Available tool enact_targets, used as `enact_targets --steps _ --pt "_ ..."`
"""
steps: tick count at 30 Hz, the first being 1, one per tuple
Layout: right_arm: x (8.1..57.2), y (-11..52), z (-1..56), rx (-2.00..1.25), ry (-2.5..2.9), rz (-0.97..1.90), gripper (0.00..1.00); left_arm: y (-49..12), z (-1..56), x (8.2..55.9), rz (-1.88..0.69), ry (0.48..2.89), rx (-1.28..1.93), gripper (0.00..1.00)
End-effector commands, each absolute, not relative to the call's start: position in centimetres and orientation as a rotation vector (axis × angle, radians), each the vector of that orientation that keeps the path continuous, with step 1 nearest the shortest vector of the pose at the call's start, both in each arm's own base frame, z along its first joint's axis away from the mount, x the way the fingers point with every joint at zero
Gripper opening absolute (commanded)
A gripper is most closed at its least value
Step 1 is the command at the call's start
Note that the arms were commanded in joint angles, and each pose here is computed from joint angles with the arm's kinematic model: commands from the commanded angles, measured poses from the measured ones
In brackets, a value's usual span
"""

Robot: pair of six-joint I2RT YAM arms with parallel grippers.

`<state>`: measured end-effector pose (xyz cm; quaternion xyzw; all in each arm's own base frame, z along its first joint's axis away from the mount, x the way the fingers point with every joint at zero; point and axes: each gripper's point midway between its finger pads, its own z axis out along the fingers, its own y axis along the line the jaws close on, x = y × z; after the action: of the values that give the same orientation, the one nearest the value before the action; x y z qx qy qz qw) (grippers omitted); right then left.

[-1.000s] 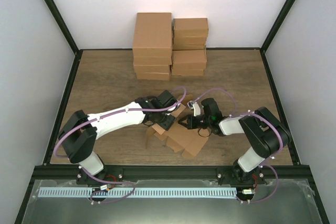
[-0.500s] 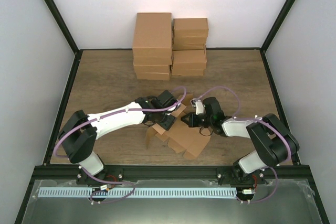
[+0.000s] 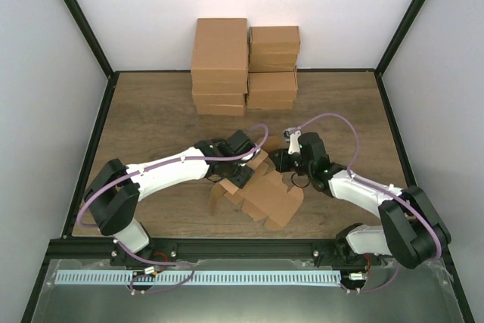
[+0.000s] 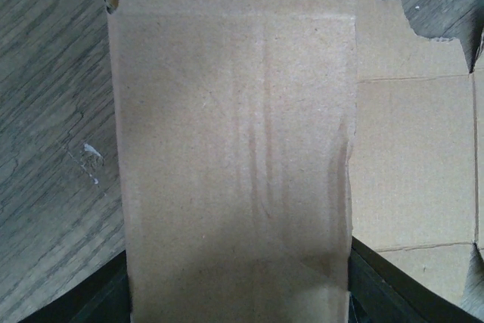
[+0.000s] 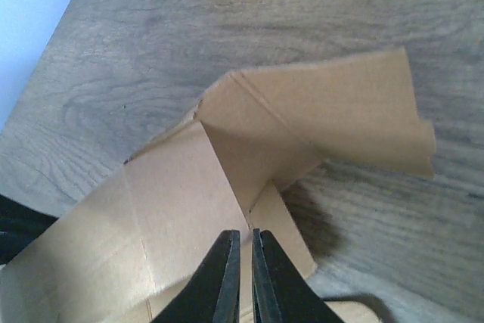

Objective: Fold the paper box

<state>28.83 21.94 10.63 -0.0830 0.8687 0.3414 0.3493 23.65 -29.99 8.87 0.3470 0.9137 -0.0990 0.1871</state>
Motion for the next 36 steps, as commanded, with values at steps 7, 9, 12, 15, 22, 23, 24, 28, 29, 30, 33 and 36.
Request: enact_targets --steps 7,9,12,15,22,23,24,28,29,30,33,36 --pt "31.7 22.9 12.4 -0.28 2.252 0.791 0.09 -30.5 8.8 23.3 -0.318 2.571 0.984 0.62" --pt "31.7 23.3 12.1 -0.31 2.271 0.796 0.1 -30.4 8.8 23.3 -0.314 2.571 0.984 0.61" --pt "31.3 23.9 11.2 -0.352 2.316 0.807 0.09 -30.4 8.8 23.3 -0.312 2.571 0.983 0.61" --pt "30.6 24.1 10.2 -0.374 2.367 0.821 0.09 -30.5 8.8 23.4 -0.312 2.57 0.984 0.61" --pt "28.2 24.7 9.1 -0.44 2.441 0.879 0.09 -30.5 8.6 23.4 -0.305 2.574 0.989 0.62" --pt "27.9 24.9 9.1 -0.453 2.44 0.899 0.09 -30.5 8.6 23.4 -0.308 2.573 0.989 0.61" --pt "27.5 25.0 9.0 -0.464 2.444 0.92 0.09 -30.5 8.7 23.4 -0.308 2.573 0.989 0.61" --pt "26.3 25.9 9.7 -0.518 2.417 1.027 0.09 -30.6 8.7 23.4 -0.313 2.573 0.989 0.61" --pt "26.1 26.1 10.0 -0.529 2.41 1.051 0.09 -30.6 8.7 23.4 -0.312 2.574 0.989 0.61" --pt "25.9 26.2 10.2 -0.538 2.404 1.071 0.09 -30.7 8.8 23.4 -0.315 2.572 0.989 0.61" --pt "25.5 26.7 10.8 -0.565 2.387 1.117 0.1 -30.7 8.7 23.3 -0.317 2.572 0.993 0.62" --pt "25.3 26.9 11.1 -0.572 2.383 1.143 0.1 -30.7 8.8 23.3 -0.315 2.573 0.993 0.62"
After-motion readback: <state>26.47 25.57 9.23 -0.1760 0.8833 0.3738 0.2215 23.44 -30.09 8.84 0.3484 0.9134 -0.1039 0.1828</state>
